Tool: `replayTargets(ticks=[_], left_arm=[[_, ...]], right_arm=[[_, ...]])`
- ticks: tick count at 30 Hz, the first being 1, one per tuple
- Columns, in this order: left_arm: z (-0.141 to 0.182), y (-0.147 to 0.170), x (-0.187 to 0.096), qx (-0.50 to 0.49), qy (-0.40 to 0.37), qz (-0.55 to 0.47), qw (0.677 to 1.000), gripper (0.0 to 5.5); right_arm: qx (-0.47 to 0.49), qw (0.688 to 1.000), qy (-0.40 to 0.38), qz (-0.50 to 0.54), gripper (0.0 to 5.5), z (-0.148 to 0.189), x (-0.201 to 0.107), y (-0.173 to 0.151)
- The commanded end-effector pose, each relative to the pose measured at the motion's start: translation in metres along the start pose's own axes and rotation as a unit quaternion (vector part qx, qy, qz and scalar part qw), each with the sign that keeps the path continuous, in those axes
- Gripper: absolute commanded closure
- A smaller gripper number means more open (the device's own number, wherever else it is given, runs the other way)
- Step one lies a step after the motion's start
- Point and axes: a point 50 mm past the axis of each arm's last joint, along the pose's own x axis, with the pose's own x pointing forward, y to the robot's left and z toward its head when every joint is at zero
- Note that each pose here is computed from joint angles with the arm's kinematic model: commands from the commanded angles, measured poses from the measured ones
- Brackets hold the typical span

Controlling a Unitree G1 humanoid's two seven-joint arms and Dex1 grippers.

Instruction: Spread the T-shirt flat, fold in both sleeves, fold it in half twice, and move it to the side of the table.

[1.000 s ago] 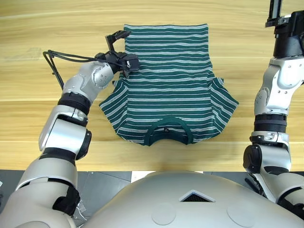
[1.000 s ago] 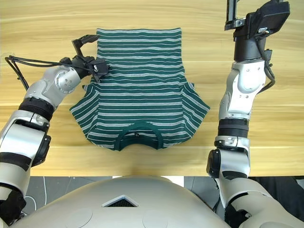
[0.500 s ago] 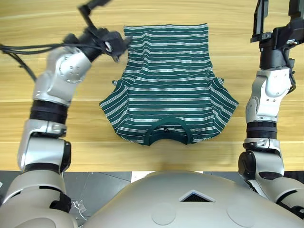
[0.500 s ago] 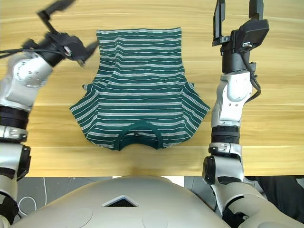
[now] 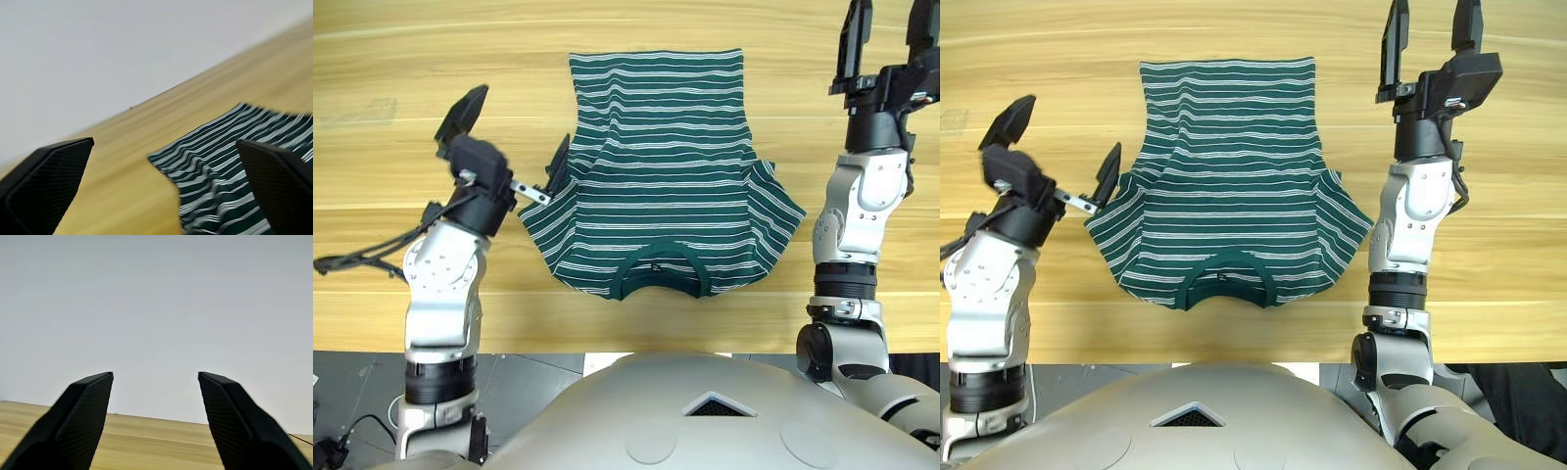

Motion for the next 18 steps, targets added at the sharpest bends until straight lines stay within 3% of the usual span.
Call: replayTargets(ticks=[1,6,10,18], left_arm=[[-0.036,-0.023,-0.063,-0.349,0.093,0.123,0.925,0.10],[-0.063,-0.039,-0.081,-0.523,0.133,0.203,0.817,0.10],[-0.081,-0.040,-0.088,-0.564,0.162,0.258,0.768,0.10],[-0.096,-0.023,-0.078,-0.542,0.165,0.284,0.773,0.10]], right_arm=[[-0.011,1.000,-0.012,-0.020,2.28,0.020,-0.002,-0.019],[-0.014,1.000,-0.008,-0.023,2.28,0.024,-0.003,-0.017],[-0.019,1.000,-0.003,-0.022,2.28,0.024,-0.006,-0.017],[-0.027,0.999,0.009,-0.025,2.28,0.020,-0.013,-0.018]])
